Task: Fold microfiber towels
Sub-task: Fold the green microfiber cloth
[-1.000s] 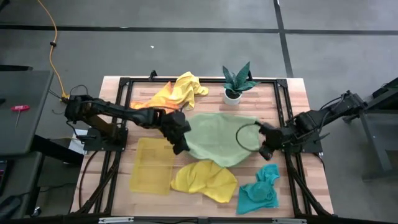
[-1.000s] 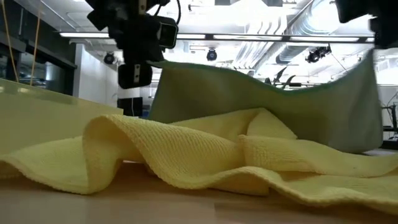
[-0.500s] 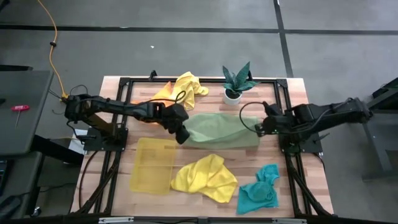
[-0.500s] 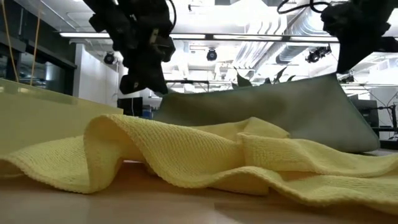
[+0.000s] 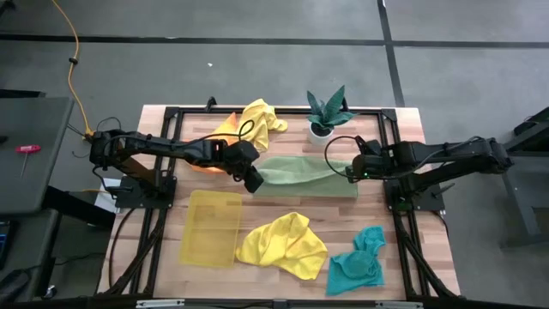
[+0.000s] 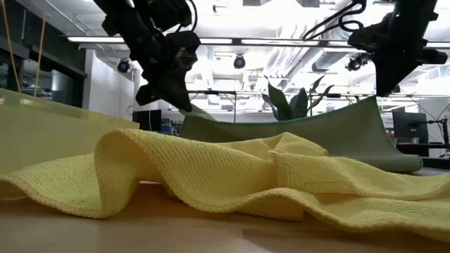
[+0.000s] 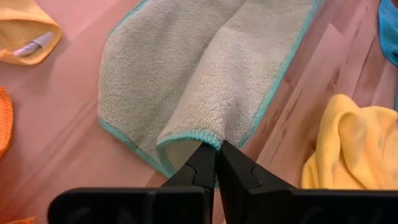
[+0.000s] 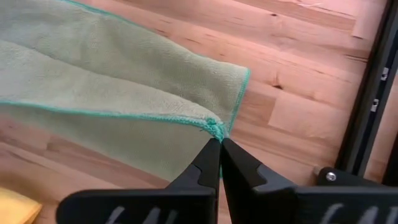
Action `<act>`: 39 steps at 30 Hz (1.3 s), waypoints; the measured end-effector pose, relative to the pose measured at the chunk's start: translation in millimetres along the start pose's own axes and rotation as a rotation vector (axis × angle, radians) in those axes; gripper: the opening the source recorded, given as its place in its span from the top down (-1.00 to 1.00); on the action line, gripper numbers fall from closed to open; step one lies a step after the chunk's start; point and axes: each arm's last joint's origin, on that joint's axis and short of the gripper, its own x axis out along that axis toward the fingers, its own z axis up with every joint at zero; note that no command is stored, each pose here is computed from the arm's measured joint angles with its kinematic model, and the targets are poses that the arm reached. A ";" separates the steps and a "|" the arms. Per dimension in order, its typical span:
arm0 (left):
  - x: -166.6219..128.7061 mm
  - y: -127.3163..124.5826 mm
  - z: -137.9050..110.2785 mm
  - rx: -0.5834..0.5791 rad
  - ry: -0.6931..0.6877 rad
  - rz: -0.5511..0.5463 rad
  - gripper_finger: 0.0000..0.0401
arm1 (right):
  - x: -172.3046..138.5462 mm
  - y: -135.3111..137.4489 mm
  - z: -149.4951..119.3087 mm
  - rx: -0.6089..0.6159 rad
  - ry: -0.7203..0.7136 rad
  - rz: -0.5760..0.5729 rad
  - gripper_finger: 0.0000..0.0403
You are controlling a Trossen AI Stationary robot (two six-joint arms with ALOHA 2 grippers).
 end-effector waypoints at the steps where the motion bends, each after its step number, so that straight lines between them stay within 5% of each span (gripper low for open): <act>1: 0.0 0.0 0.0 0.000 0.000 0.000 1.00 | 0.6 0.6 -0.1 0.001 0.005 -0.002 1.00; 17: 0.1 0.3 0.1 0.003 -0.023 0.037 0.88 | 0.9 0.9 -0.3 0.046 0.010 -0.003 0.97; 31: -11.4 21.0 11.4 -0.001 -0.050 0.087 0.55 | -1.2 -5.4 9.3 0.166 -0.192 -0.049 0.17; 39: -51.3 16.4 17.1 0.122 -0.147 -0.030 0.47 | -13.6 -15.6 9.4 0.035 -0.137 0.063 0.08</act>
